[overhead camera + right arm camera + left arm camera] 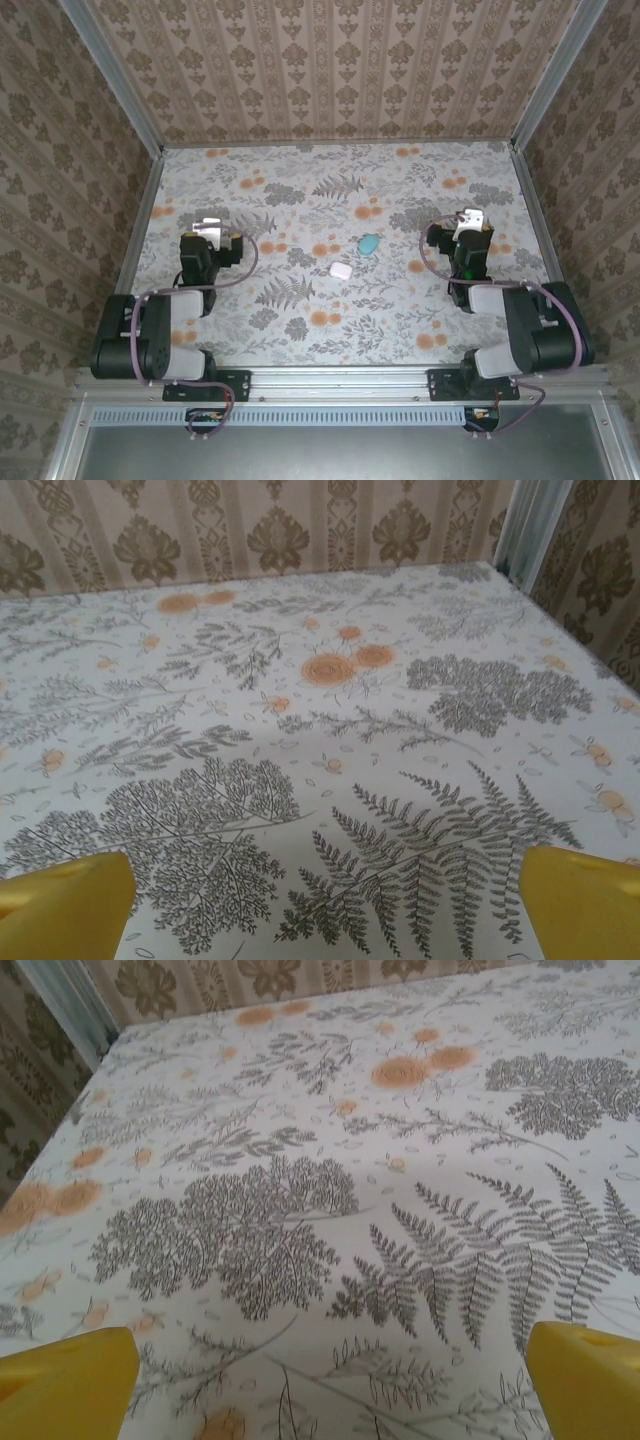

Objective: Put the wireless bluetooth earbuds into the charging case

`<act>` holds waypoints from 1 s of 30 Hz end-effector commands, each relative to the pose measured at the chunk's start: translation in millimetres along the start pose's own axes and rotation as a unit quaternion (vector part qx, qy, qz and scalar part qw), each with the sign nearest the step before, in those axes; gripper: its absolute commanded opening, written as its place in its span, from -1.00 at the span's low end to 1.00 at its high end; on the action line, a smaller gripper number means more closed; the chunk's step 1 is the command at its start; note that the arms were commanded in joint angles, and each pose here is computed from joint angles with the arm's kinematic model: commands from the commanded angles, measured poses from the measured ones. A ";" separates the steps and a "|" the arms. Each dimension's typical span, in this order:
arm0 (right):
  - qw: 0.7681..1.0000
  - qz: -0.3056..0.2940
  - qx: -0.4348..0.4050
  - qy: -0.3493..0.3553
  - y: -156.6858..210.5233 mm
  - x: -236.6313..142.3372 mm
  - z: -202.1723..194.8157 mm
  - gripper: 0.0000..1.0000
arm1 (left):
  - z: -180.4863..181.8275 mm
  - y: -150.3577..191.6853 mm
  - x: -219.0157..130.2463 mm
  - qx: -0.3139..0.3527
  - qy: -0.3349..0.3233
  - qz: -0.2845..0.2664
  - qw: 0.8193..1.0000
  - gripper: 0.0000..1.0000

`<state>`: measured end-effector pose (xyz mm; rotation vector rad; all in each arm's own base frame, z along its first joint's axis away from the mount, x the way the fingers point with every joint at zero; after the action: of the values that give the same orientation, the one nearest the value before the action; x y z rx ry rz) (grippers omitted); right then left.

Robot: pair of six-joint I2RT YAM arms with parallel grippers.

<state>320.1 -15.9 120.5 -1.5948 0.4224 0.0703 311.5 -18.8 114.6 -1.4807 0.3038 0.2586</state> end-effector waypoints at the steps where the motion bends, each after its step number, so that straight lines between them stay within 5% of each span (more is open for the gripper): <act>1: 0.999 -0.033 0.009 -0.012 -2.8 7.0 3.0 1.00 | 1.1 -10.7 3.2 0.013 0.006 -0.060 0.998 1.00; 3: 1.000 0.009 0.008 -0.005 -3.1 15.8 2.8 1.00 | 0.7 -6.8 11.6 0.018 0.009 -0.059 0.998 1.00; 8: 1.000 0.007 0.000 -0.007 -4.3 16.1 5.8 1.00 | 13.7 -9.8 28.9 -0.022 0.011 0.005 1.000 1.00; 30: 1.000 0.006 -0.002 -0.007 -4.5 16.1 6.1 1.00 | 15.4 -10.4 29.6 -0.024 0.005 0.005 1.000 0.99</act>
<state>333.6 -15.1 113.7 -1.5942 0.4424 0.1026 342.2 -2.5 113.3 -1.5081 0.3039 0.2755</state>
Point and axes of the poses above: each hand's point on the last joint's axis, 136 mm out from that joint toward the fingers, its own x axis out along the fingers, its own z axis along the line the jaws close on, y = z × x, the point moved 6 cm from there along -x, back along the fingers, and after that the axes turned 4 degrees about -x, right-handed, at the moved point
